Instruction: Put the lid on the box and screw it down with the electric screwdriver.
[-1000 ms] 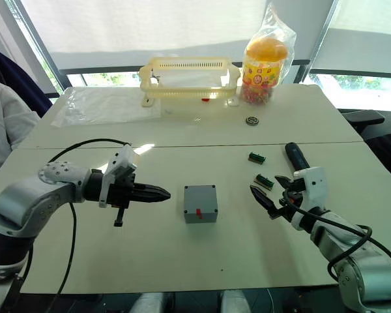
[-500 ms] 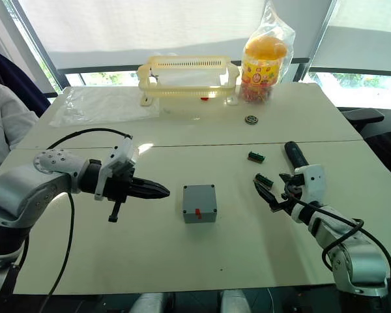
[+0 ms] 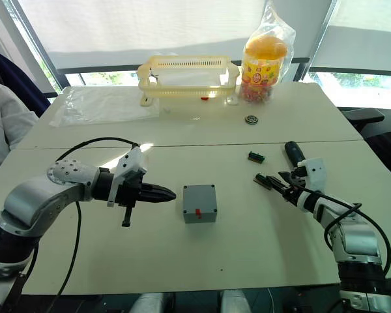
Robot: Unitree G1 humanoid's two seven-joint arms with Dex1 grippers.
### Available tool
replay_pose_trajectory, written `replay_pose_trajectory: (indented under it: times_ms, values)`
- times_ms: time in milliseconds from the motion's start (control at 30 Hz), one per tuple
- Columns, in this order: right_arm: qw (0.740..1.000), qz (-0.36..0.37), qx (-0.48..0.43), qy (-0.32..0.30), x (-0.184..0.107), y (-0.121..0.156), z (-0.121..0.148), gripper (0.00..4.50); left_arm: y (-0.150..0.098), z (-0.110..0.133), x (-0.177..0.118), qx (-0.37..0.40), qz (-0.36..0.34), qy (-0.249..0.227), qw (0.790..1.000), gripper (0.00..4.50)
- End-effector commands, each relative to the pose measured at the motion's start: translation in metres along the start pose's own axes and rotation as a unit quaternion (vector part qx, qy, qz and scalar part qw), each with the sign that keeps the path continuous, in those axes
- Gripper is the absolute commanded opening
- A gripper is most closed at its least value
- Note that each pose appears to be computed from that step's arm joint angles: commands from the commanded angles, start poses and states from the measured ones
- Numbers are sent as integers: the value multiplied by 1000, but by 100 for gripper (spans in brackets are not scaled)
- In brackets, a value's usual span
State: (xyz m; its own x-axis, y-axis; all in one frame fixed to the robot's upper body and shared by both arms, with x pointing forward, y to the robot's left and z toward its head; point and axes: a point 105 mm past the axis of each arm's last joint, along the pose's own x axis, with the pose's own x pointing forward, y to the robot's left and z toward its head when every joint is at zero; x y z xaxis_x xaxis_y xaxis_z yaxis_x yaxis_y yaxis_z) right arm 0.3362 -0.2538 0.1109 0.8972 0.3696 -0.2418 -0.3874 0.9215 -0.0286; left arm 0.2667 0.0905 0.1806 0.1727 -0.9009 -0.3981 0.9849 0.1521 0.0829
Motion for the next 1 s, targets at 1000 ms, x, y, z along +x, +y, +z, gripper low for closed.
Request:
replay_pose_trajectory:
  times_ms: [1000]
  values:
    - [999, 17, -32, -22, 3, 5, 13, 211, -6, 0, -2, 7, 7, -5, 1000, 0]
